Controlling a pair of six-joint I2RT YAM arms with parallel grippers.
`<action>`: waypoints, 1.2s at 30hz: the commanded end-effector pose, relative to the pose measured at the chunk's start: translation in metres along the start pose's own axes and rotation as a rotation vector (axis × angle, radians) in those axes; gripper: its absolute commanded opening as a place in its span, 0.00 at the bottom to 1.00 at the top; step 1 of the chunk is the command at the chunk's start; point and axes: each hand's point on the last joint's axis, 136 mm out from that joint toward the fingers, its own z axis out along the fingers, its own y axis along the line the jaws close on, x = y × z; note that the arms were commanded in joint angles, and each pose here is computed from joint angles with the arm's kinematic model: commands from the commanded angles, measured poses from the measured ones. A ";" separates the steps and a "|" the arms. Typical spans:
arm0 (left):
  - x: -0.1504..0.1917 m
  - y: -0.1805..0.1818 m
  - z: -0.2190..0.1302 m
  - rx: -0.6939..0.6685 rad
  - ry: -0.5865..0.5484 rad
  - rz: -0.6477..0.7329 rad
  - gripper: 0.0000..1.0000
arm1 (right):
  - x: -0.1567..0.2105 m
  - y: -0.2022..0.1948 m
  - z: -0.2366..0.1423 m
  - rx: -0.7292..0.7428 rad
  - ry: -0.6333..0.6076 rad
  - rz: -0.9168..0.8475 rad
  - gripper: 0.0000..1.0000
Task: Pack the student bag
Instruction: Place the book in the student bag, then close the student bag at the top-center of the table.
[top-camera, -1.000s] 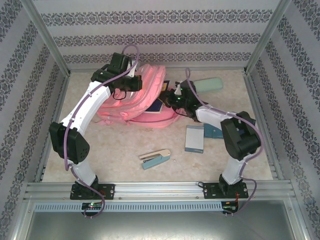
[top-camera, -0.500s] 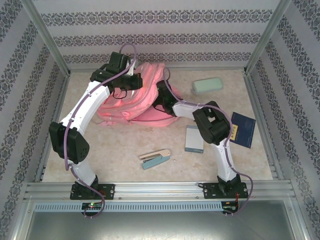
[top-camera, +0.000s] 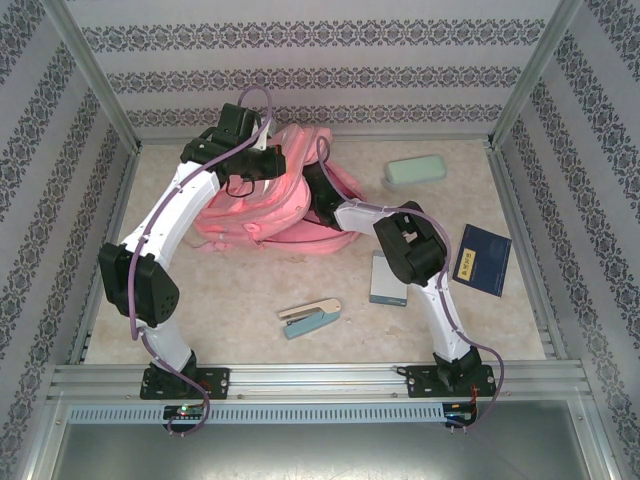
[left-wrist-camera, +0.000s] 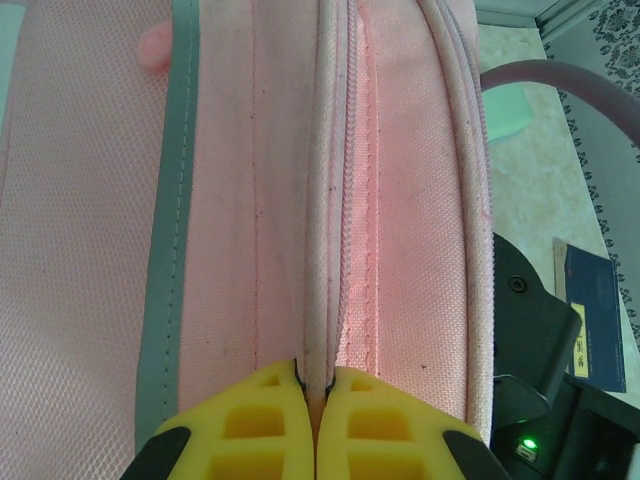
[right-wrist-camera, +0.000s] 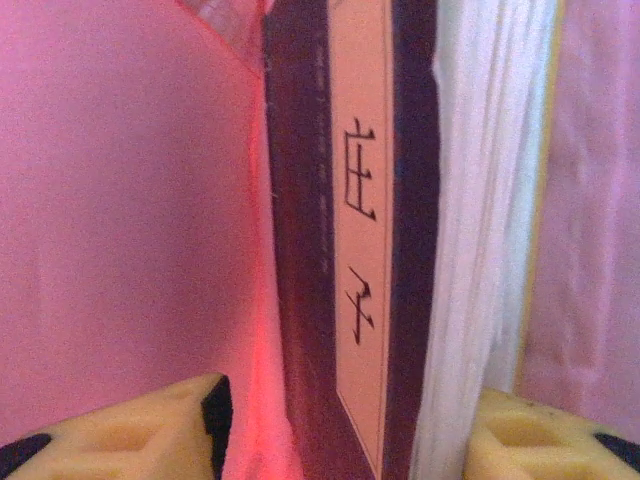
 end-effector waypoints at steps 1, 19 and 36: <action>-0.041 -0.018 -0.021 0.062 -0.146 0.036 0.00 | 0.005 0.030 -0.027 0.013 0.020 -0.093 0.54; -0.035 0.021 -0.012 -0.059 -0.136 0.012 0.00 | 0.012 0.008 -0.051 0.088 0.039 -0.140 0.50; -0.016 0.083 0.012 -0.202 -0.071 0.029 0.14 | 0.012 0.041 -0.173 0.151 -0.063 -0.298 0.50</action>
